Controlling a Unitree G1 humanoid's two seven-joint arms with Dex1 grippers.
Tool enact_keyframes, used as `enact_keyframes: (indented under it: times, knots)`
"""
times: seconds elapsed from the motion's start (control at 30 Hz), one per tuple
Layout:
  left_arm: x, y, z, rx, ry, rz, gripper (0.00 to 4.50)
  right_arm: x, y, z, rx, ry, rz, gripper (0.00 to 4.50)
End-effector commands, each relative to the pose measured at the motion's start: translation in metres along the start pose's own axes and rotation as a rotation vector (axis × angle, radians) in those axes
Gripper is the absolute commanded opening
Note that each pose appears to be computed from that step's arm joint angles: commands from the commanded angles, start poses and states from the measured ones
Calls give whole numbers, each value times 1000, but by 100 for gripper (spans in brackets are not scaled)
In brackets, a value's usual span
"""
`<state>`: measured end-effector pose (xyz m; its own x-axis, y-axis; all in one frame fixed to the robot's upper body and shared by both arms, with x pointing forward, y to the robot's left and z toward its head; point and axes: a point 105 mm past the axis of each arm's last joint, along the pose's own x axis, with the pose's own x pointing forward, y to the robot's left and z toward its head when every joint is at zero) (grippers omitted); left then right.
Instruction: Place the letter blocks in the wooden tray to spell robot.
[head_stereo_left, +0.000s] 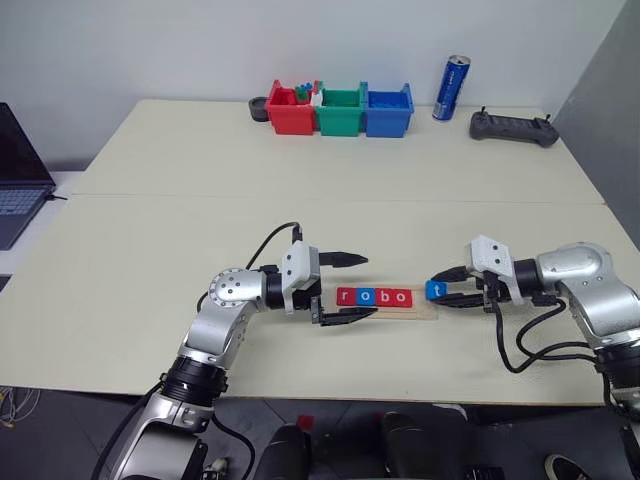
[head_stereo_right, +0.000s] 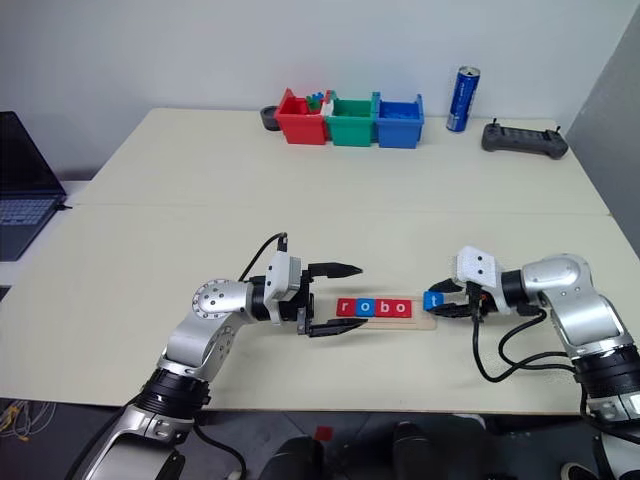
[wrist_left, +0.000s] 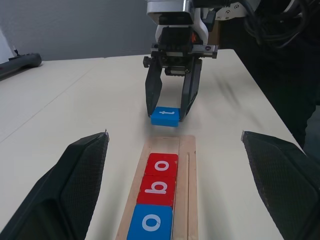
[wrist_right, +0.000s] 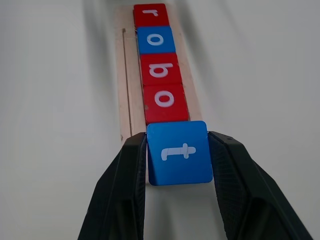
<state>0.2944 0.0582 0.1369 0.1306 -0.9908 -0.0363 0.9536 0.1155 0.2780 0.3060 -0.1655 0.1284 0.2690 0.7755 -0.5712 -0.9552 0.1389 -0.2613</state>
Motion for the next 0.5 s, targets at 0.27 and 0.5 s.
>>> enact_keyframes:
  times: [0.27,0.5]
  knots:
    - [-1,1,10,49,-15,-7,450,12,-5,6,-29,6,-4,146]
    - [-2,0,10,45,-13,-6,450,12,-8,1,-27,23,4,146]
